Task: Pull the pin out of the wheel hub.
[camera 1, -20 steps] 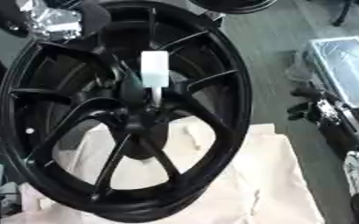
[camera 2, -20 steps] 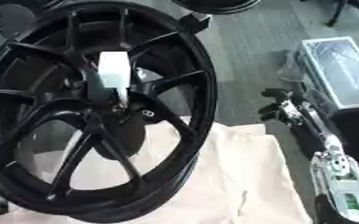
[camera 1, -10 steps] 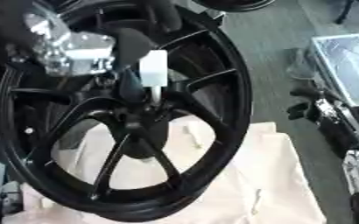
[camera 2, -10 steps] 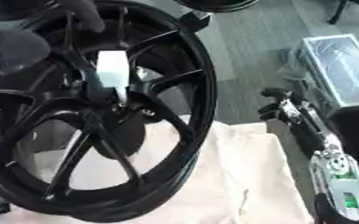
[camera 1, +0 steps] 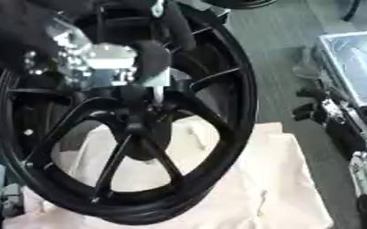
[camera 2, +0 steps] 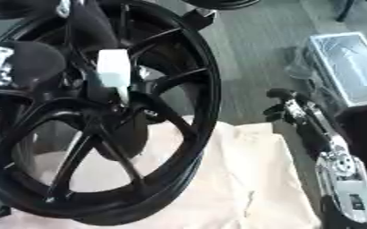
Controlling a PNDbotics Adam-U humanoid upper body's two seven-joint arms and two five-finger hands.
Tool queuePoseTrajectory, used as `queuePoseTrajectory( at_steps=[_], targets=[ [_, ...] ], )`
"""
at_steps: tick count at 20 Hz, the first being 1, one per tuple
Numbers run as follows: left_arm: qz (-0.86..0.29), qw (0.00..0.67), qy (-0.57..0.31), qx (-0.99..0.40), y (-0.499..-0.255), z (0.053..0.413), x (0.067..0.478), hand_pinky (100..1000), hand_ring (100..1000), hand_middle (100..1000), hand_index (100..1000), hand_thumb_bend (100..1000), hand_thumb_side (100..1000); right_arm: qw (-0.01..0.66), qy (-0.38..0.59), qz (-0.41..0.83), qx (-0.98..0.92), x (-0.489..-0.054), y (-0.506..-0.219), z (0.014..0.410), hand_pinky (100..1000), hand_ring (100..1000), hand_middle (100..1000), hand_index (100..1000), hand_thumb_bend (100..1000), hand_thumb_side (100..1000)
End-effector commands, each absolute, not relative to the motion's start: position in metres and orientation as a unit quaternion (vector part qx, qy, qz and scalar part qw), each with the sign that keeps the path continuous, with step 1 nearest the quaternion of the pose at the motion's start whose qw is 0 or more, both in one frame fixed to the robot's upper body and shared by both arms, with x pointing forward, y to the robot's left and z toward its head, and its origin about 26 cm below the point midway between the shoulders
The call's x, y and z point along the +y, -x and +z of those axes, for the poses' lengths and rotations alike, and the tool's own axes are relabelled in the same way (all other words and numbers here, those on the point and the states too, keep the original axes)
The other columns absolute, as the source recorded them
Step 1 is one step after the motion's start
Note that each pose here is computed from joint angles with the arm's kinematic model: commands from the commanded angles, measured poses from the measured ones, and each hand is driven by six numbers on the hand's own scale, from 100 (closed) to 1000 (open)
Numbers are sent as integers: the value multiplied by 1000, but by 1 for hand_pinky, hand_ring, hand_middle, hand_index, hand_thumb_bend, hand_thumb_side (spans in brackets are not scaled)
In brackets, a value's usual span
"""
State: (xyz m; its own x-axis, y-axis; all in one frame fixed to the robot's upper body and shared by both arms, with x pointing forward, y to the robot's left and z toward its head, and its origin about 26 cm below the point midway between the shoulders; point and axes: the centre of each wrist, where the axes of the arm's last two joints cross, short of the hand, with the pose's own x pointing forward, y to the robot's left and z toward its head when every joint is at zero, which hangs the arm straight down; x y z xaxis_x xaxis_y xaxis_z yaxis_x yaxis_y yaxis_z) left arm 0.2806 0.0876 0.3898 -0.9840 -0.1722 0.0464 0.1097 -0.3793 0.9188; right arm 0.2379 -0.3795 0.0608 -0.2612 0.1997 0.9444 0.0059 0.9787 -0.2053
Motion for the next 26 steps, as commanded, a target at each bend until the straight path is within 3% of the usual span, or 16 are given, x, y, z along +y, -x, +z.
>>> queuePoseTrajectory(
  at_steps=[1, 5, 7, 8, 11, 20, 26],
  targets=[
    [-829, 69, -42, -553, -278, 397, 85, 960, 888, 823, 895, 100, 1000, 600, 73, 84, -792, -382, -238, 66, 601, 616, 763, 778, 100, 728],
    [-834, 53, -51, -547, -274, 396, 81, 962, 895, 826, 884, 107, 1000, 601, 74, 82, -792, -382, -238, 65, 600, 615, 763, 778, 100, 731],
    [-836, 39, -72, -543, -271, 397, 80, 963, 898, 828, 881, 148, 955, 602, 74, 82, -791, -382, -238, 65, 601, 615, 762, 777, 100, 732],
    [-836, 33, -85, -541, -271, 396, 79, 962, 900, 830, 878, 196, 834, 602, 74, 82, -791, -382, -238, 65, 601, 614, 762, 777, 100, 734],
    [-834, 22, -125, -537, -274, 397, 77, 959, 901, 831, 875, 255, 710, 603, 74, 83, -790, -382, -238, 64, 601, 614, 762, 777, 100, 735],
    [-838, 27, -183, -513, -303, 388, 70, 962, 909, 839, 876, 360, 715, 604, 74, 83, -789, -381, -239, 64, 602, 615, 763, 777, 100, 740],
    [-843, 39, -198, -499, -322, 381, 69, 964, 911, 839, 867, 381, 742, 605, 73, 83, -788, -381, -239, 63, 602, 615, 763, 778, 100, 745]
  ],
)
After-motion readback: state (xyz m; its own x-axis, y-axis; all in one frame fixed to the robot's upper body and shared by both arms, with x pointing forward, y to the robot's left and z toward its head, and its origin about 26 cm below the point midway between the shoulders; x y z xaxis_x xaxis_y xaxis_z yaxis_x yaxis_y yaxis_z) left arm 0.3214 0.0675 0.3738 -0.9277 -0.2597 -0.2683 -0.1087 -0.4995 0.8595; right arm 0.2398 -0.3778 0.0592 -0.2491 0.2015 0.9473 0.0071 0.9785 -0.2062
